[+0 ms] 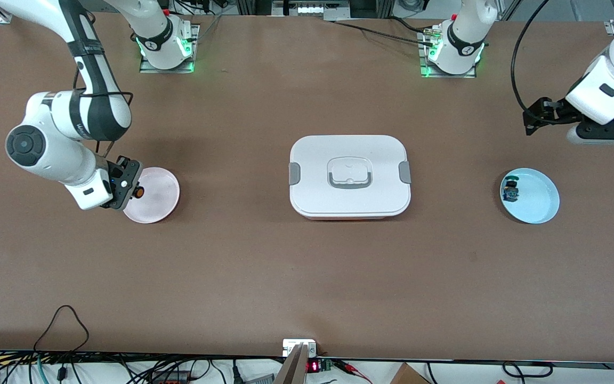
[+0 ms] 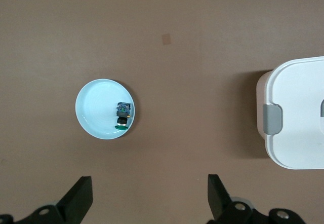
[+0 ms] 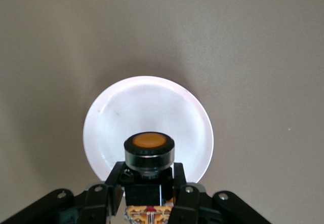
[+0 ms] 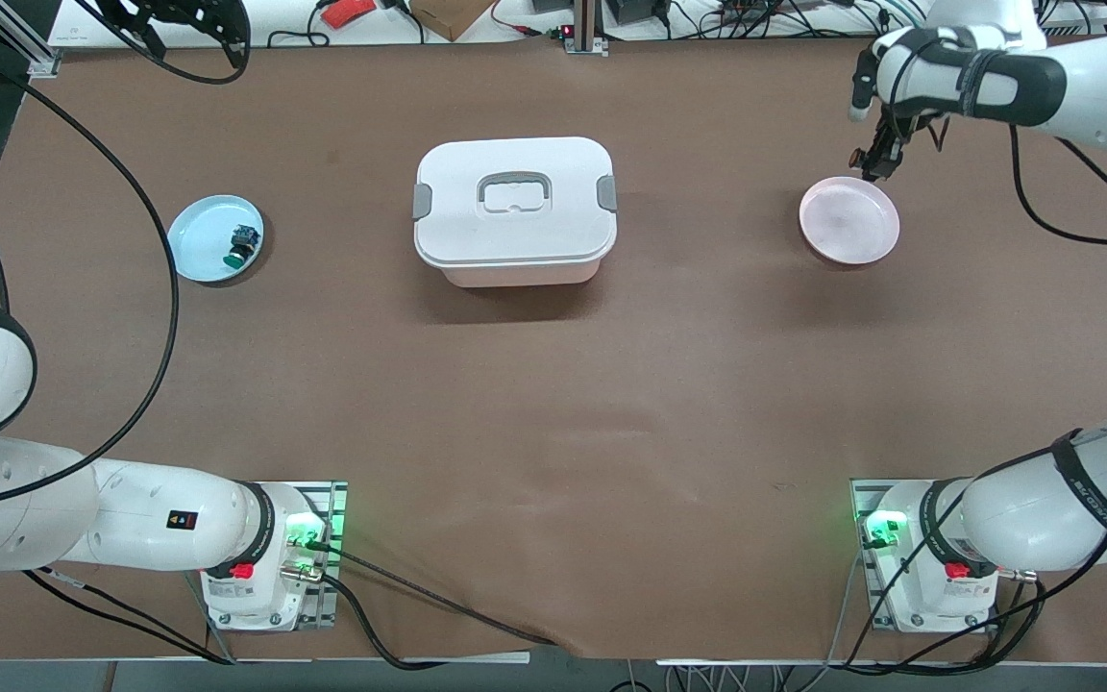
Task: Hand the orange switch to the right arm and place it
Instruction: 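Lower the switch onto the white plate and open the right gripper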
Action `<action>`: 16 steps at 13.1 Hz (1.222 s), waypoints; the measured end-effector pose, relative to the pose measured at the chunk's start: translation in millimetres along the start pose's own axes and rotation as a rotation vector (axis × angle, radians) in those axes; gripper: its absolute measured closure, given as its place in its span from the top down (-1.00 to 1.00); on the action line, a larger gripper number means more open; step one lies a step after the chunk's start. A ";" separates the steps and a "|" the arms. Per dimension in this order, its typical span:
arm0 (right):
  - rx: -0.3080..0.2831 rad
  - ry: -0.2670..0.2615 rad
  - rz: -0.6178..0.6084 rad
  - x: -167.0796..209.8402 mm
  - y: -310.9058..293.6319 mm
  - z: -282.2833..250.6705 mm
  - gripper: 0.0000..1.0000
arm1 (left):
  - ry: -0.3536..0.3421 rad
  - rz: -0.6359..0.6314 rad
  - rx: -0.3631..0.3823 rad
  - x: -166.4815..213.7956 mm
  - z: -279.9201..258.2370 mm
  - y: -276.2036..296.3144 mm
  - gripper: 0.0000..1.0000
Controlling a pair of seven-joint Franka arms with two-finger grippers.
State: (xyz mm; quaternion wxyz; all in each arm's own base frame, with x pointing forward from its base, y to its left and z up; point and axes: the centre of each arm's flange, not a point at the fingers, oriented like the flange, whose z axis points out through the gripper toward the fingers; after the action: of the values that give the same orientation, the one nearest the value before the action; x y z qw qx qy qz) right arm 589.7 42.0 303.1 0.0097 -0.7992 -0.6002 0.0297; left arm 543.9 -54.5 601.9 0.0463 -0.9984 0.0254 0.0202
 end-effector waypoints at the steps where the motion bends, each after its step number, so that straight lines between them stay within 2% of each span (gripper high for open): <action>1: -0.015 0.002 -0.028 -1.9 -4.3 13.4 -0.15 | 0.001 0.002 -0.003 0.1 0.5 2.1 1.00; 5: -0.080 0.010 -0.180 -7.4 -18.1 52.4 -0.15 | 0.001 0.003 -0.006 0.2 0.9 2.7 1.00; 7: -0.080 0.006 -0.234 -9.6 -23.8 67.6 -0.15 | 0.001 0.003 -0.006 0.2 1.0 2.7 1.00; 16: -0.098 0.002 -0.298 -16.0 -39.9 111.8 -0.15 | 0.005 0.006 -0.006 0.5 0.7 4.8 1.00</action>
State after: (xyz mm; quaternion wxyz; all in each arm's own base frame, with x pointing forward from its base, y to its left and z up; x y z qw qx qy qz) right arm 540.4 35.5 194.1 -0.0245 -0.7008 -0.7129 -0.0025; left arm 544.1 -59.3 600.7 0.0431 -0.9985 0.0286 0.0182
